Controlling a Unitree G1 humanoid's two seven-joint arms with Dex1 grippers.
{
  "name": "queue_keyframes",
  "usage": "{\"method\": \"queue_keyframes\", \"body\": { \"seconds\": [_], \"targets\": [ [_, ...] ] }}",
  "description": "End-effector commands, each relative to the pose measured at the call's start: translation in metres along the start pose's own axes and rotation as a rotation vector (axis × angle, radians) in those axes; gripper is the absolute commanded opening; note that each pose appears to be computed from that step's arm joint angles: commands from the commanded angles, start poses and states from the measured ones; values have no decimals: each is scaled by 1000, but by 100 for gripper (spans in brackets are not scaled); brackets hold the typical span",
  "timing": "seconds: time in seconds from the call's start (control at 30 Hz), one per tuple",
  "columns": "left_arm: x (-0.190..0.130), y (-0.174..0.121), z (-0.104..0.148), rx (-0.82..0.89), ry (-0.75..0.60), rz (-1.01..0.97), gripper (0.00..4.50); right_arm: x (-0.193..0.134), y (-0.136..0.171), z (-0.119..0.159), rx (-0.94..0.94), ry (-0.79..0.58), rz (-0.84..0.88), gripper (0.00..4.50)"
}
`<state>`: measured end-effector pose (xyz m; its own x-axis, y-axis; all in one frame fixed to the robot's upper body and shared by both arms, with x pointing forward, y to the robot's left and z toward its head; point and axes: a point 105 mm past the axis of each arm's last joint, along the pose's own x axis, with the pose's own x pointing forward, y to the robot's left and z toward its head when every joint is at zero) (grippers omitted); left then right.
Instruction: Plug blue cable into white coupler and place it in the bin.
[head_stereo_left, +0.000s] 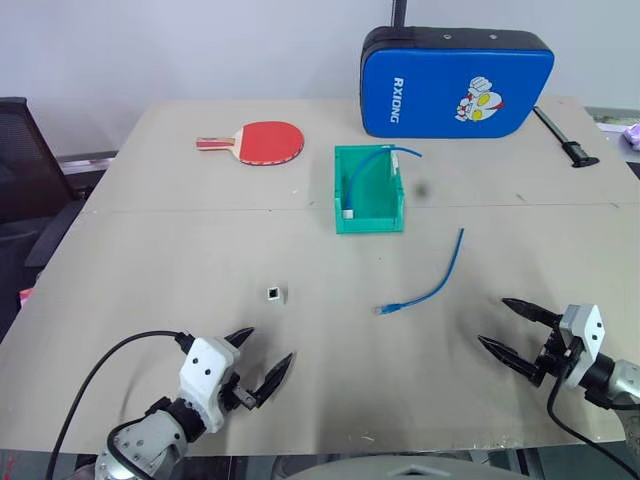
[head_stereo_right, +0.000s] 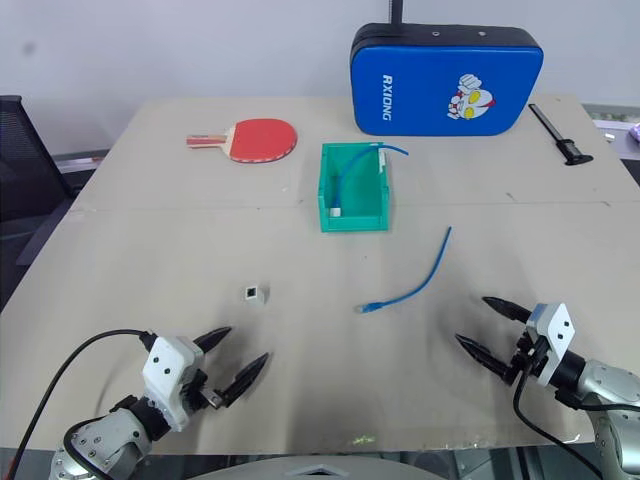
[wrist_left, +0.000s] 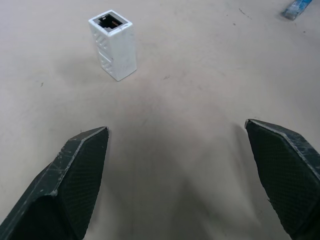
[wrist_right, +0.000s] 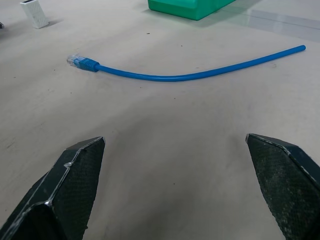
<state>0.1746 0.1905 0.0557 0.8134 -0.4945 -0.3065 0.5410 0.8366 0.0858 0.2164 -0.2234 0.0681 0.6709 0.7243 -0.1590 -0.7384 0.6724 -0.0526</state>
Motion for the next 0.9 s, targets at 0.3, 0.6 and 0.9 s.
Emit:
{"method": "queue_keyframes", "body": {
  "seconds": [0.3,0.6,0.9],
  "targets": [
    [4,7,9,44,-40,-52,449,1,2,-3,-40,26,25,450],
    [4,7,11,66,-43,-88,449,1,3,-4,-45,24,26,450],
    [5,8,33,117,-76,-181,449,21,15,19,-119,0,125,450]
  ]
}}
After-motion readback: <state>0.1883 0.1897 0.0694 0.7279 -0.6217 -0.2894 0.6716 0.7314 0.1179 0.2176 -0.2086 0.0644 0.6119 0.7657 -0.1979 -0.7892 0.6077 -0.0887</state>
